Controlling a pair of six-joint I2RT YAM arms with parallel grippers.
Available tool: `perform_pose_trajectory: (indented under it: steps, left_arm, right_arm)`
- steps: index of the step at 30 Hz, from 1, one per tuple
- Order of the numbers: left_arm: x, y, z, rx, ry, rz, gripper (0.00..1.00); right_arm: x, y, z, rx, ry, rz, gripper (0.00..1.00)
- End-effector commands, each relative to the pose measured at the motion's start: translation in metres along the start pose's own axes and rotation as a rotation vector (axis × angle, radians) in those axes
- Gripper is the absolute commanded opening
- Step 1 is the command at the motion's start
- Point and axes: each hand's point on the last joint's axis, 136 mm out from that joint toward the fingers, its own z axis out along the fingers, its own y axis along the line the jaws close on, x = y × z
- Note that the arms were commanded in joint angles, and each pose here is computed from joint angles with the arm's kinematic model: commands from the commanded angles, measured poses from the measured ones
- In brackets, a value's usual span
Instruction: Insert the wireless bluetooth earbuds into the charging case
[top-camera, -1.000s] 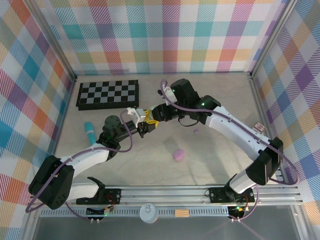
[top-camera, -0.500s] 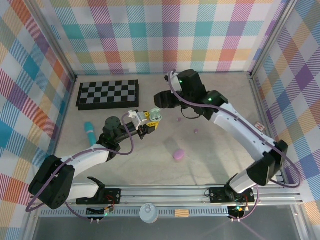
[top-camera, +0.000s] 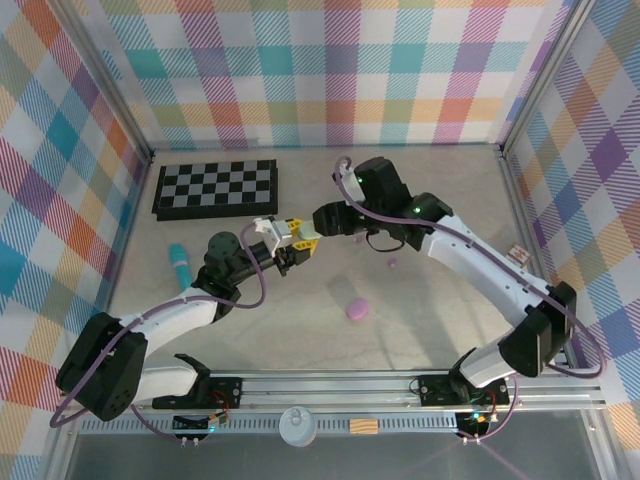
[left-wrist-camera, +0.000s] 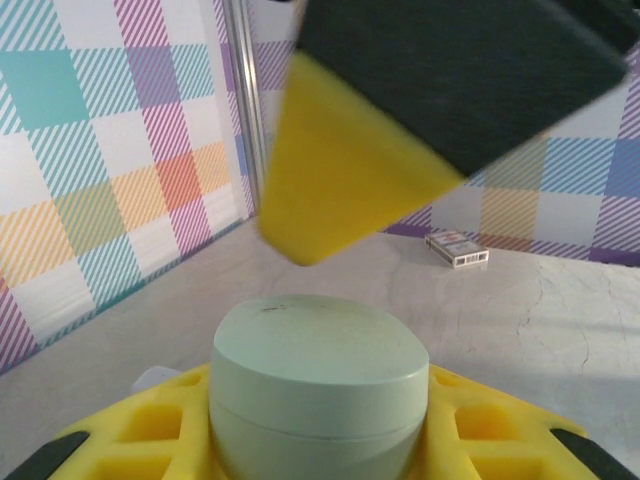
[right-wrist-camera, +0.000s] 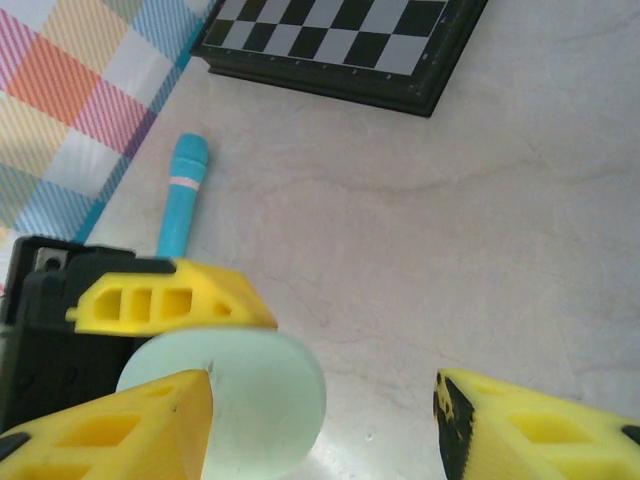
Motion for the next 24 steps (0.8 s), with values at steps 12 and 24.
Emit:
perform_pose_trajectory:
  steps: [12,24]
  left_arm:
    - [-0.063,-0.005,0.003,0.053,-0.25,-0.035,0.31]
    - [-0.061,0.003,0.011,0.038,-0.268,-0.049,0.32]
  right_arm:
    - [-0.024,0.039,-0.021,-0.784,-0.05,0.528,0.74]
    - [-0.021,0.053,-0.009,-0.854,-0.027,0.573,0.37]
